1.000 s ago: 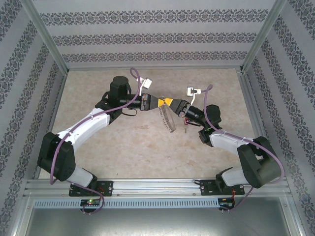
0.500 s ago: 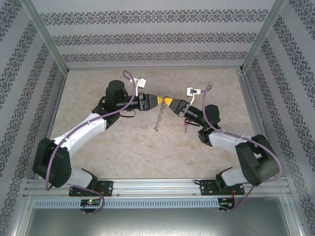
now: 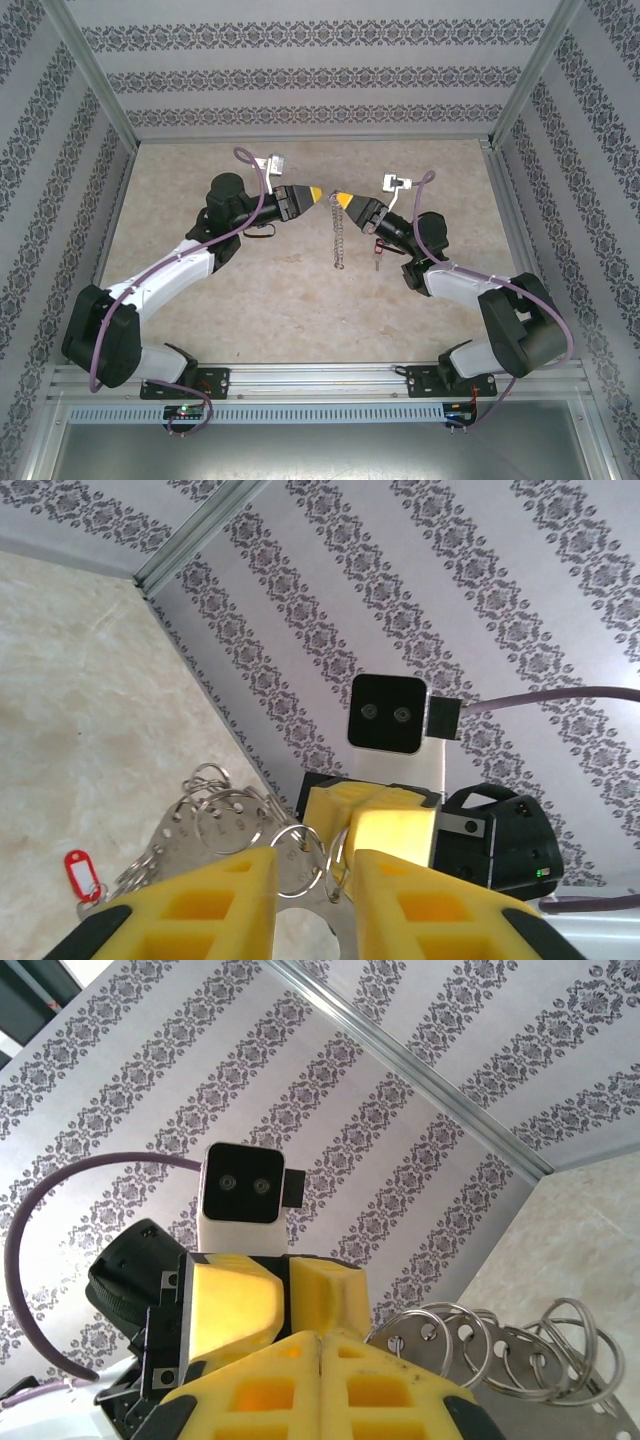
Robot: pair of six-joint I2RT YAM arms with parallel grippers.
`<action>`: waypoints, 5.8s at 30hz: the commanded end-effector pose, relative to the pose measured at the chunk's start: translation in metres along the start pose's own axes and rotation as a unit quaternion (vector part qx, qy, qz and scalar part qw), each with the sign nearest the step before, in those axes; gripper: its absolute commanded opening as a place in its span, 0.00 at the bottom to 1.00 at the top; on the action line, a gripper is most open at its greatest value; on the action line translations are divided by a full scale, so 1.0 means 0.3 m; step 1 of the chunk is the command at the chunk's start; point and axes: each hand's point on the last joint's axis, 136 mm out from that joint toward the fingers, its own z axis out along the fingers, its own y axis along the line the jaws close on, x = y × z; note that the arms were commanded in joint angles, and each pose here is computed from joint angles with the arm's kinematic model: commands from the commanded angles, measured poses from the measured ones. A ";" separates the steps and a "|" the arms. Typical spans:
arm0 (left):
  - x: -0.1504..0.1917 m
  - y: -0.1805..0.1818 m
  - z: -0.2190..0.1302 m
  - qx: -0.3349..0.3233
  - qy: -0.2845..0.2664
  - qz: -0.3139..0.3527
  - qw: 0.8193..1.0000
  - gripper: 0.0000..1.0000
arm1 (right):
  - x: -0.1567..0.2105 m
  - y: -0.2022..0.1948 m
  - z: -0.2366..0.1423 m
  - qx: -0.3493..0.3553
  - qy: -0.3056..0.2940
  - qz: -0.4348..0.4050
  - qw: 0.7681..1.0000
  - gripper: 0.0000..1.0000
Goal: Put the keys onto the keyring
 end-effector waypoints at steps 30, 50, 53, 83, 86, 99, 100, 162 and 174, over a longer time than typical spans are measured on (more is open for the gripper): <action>-0.010 -0.227 0.061 0.107 -0.011 0.043 0.993 0.26 | -0.133 0.250 0.009 -0.087 -0.062 -0.071 0.992 0.00; -0.007 -0.219 0.091 0.111 -0.010 0.042 0.993 0.26 | -0.125 0.256 0.019 -0.092 -0.056 -0.067 0.992 0.00; -0.008 -0.223 0.093 0.115 -0.012 0.043 0.992 0.25 | -0.123 0.252 0.021 -0.091 -0.056 -0.066 0.992 0.00; 0.094 -0.167 0.043 0.037 0.073 0.223 0.971 0.00 | -0.158 0.105 -0.084 -0.004 -0.068 -0.030 0.997 0.77; 0.102 -0.163 0.030 0.025 0.087 0.252 0.964 0.00 | -0.148 0.012 -0.109 0.055 -0.055 -0.010 0.997 0.79; 0.094 -0.207 -0.040 0.006 0.103 0.355 0.929 0.00 | 0.063 -0.489 -0.363 0.385 0.052 0.051 0.920 0.89; 0.099 -0.213 -0.043 0.011 0.106 0.361 0.926 0.00 | 0.073 -0.511 -0.386 0.413 0.064 0.045 0.907 0.93; 0.174 -0.218 -0.063 0.048 0.156 0.389 0.907 0.00 | 0.264 -0.798 -0.538 0.610 0.283 -0.013 0.740 0.36; 0.175 -0.214 -0.056 0.049 0.157 0.384 0.909 0.00 | 0.276 -0.810 -0.547 0.606 0.285 -0.006 0.743 0.27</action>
